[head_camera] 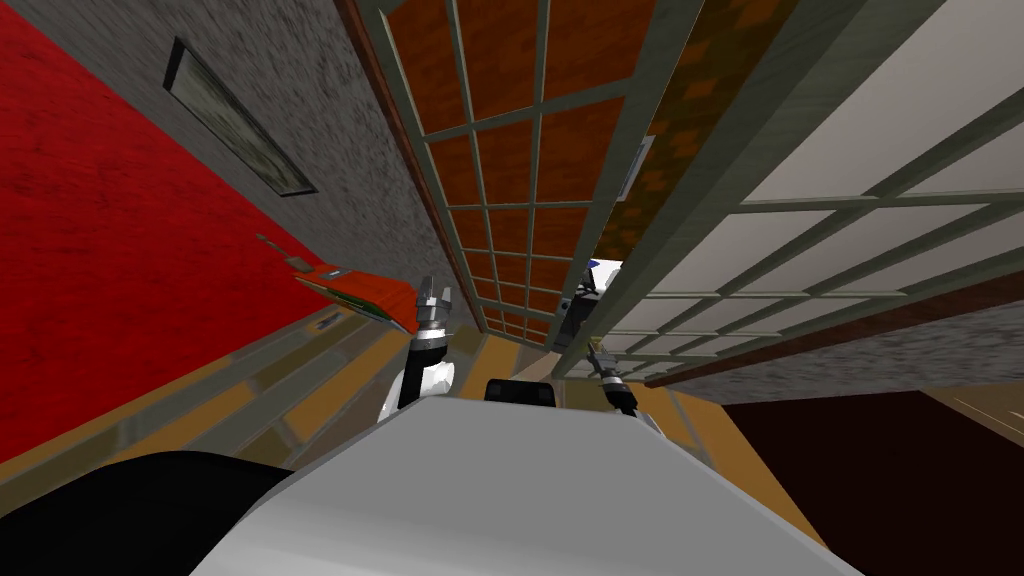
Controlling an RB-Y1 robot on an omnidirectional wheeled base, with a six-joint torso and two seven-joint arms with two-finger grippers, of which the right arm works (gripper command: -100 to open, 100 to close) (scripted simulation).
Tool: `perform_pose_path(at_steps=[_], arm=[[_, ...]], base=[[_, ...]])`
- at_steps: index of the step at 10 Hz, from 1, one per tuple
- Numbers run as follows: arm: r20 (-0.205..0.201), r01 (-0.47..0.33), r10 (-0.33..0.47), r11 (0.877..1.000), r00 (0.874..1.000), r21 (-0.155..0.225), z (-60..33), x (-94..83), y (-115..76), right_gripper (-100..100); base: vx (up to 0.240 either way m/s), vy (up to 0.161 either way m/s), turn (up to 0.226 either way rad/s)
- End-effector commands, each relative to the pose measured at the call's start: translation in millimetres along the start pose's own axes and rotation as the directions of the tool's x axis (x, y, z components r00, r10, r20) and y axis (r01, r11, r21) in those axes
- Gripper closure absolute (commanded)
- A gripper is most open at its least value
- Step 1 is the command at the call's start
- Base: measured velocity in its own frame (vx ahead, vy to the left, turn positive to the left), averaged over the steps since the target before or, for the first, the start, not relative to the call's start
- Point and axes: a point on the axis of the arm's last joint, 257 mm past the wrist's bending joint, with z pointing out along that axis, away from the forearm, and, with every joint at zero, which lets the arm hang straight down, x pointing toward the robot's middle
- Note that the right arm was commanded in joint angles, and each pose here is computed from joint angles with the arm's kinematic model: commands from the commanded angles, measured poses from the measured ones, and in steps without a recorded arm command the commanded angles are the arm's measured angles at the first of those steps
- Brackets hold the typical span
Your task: Pull the door open
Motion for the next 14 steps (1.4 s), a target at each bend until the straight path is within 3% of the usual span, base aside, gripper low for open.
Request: perform_pose_path(at_steps=[1, 4, 7, 9, 11, 12, 14], arm=[[0.012, -0.057, 0.057, 0.998, 0.998, 0.007, 1.8, -2.9, 0.4, 100], [0.026, -0.126, 0.126, 0.992, 0.992, 0.018, 2.9, -5.9, -1.7, 100], [0.046, -0.221, 0.22, 0.975, 0.974, 0.031, 4.2, -9.7, -4.6, 100], [0.062, -0.288, 0.285, 0.957, 0.956, 0.038, 5.0, -12.3, -6.7, 100], [0.082, -0.365, 0.361, 0.93, 0.929, 0.044, 6.0, -15.3, -9.3, 100], [0.082, -0.371, 0.367, 0.927, 0.927, 0.044, 6.0, -15.3, -9.3, 100], [0.104, -0.449, 0.443, 0.892, 0.891, 0.047, 6.8, -18.2, -12.0, 100]], base=[[-0.092, -0.051, 0.194], [-0.08, -0.05, 0.136], [-0.067, -0.036, 0.107], [-0.074, -0.035, 0.138], [-0.079, -0.044, 0.132], [-0.052, -0.035, 0.056], [-0.051, -0.029, 0.101]])
